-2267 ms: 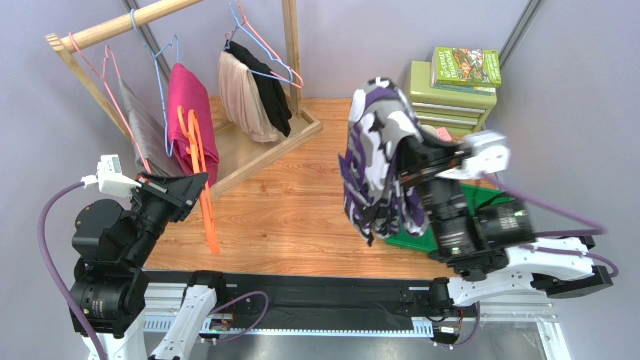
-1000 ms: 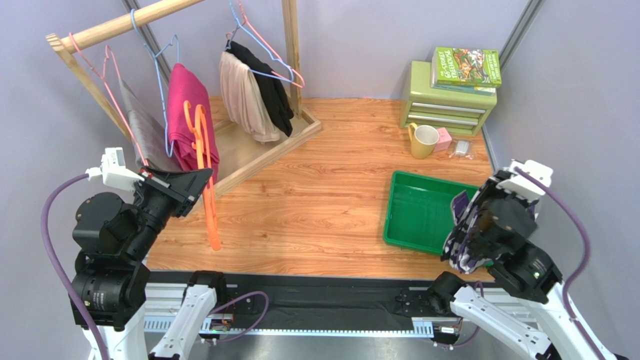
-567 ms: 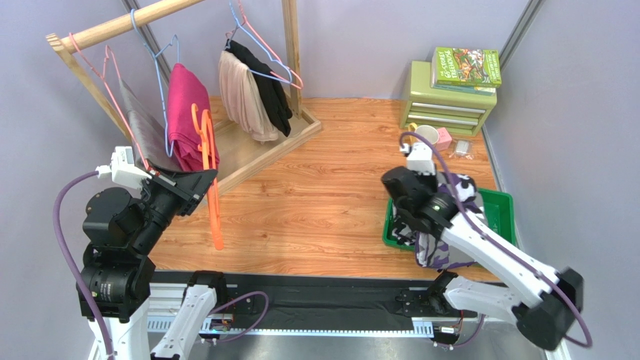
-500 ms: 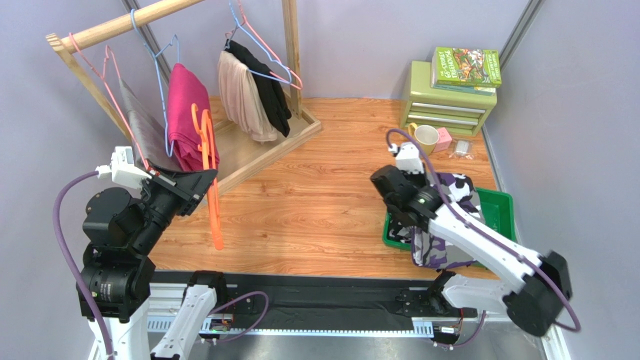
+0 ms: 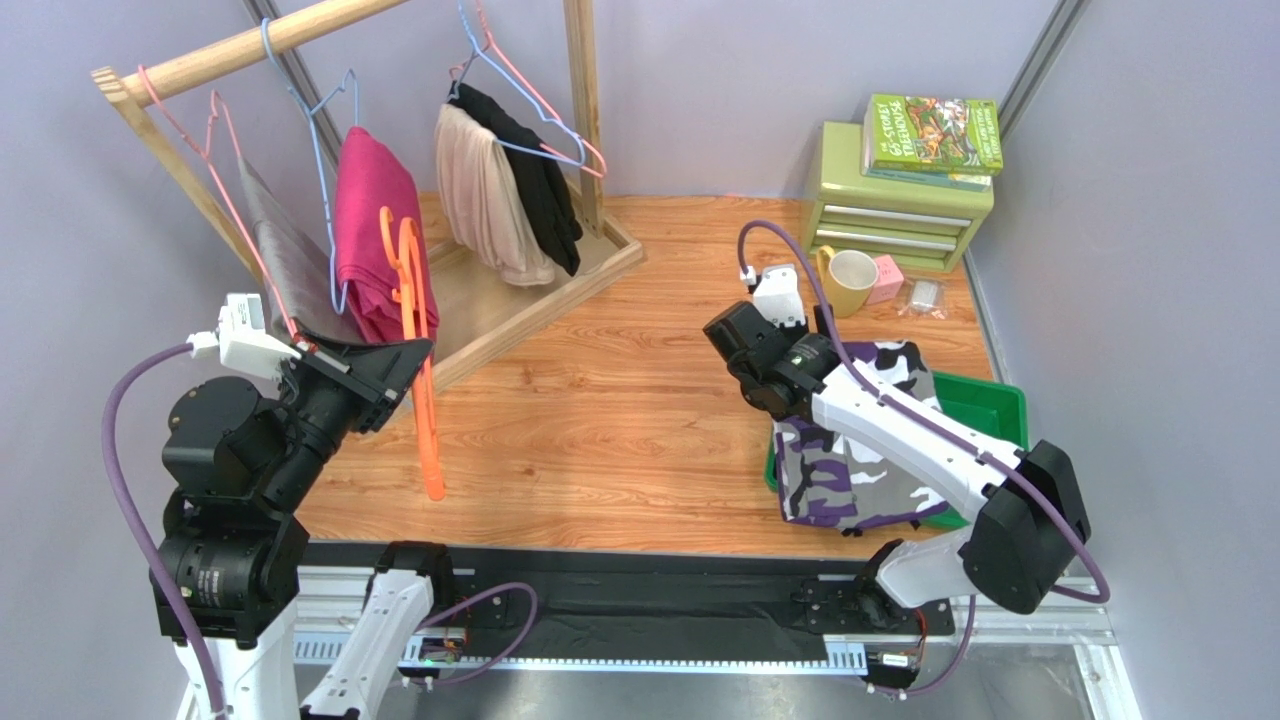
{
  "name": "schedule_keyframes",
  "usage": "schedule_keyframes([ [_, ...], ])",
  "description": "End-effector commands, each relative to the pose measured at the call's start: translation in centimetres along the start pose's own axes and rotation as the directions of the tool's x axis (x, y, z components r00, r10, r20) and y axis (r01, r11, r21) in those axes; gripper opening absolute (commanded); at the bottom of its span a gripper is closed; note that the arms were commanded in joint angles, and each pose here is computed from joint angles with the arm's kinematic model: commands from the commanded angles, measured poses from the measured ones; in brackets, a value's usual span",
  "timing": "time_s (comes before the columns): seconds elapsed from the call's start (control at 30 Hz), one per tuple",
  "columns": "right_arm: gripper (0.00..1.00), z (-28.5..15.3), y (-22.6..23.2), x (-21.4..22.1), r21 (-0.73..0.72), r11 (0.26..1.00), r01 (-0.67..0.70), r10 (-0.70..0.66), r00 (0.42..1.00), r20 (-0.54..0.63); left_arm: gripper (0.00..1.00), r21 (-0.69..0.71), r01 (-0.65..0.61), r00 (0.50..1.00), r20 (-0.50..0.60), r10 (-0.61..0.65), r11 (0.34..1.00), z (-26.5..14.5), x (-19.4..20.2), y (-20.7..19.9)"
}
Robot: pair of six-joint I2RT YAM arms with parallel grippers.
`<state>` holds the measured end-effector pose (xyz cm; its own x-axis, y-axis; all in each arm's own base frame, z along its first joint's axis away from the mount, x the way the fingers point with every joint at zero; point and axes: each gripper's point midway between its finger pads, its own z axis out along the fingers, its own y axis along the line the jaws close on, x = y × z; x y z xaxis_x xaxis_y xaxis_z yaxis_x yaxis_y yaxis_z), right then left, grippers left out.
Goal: Remove the trousers from the hanger
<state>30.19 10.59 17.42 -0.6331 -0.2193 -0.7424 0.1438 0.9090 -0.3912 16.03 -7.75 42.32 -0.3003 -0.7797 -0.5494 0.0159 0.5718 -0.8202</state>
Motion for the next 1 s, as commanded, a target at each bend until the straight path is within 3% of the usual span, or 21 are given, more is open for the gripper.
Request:
schedule_keyframes([
  [0.0, 0.89, -2.9, -3.1, -1.6, -0.005, 0.994, -0.112, 0.112, 0.993, 0.039, 0.00, 0.043, -0.039, 0.999, 0.032, 0.037, 0.998, 0.0, -0.9, -1.1],
  [0.17, 0.91, -6.7, -5.0, -3.0, -0.140, 0.977, -0.160, 0.173, 0.981, 0.090, 0.00, 0.046, -0.032, 0.999, 0.020, 0.031, 0.998, 0.6, -0.6, -0.9],
  [0.3, 0.94, -11.3, -3.4, -4.9, -0.381, 0.909, -0.167, 0.238, 0.960, 0.146, 0.00, 0.036, -0.026, 0.999, 0.026, 0.025, 0.999, 0.7, -0.7, -0.7],
  [0.47, 0.96, -15.4, -2.7, -7.2, -0.534, 0.827, -0.176, 0.319, 0.929, 0.187, 0.00, 0.044, -0.023, 1.000, 0.017, 0.022, 0.999, 0.9, -0.7, -0.9],
  [0.5, 0.96, -16.7, -1.5, -7.7, -0.593, 0.793, -0.141, 0.315, 0.928, 0.199, 0.00, 0.049, -0.024, 1.000, 0.013, 0.023, 0.999, 0.9, -0.6, -1.0],
  [0.63, 0.94, -24.1, 4.3, -11.0, -0.844, 0.535, 0.047, 0.359, 0.891, 0.277, 0.00, 0.053, -0.024, 1.000, 0.010, 0.024, 0.998, 1.2, -0.8, -1.3],
  [0.7, 0.94, -26.6, 7.6, -11.1, -0.873, 0.460, 0.159, 0.305, 0.896, 0.324, 0.00, 0.052, -0.027, 0.999, 0.021, 0.026, 0.998, 1.4, -1.0, -1.3],
  [0.97, 0.94, -38.4, 15.9, -15.2, -0.914, 0.198, 0.354, 0.290, 0.870, 0.400, 0.00, 0.078, -0.065, 0.995, 0.085, 0.058, 0.995, 1.3, -2.0, -1.6],
])
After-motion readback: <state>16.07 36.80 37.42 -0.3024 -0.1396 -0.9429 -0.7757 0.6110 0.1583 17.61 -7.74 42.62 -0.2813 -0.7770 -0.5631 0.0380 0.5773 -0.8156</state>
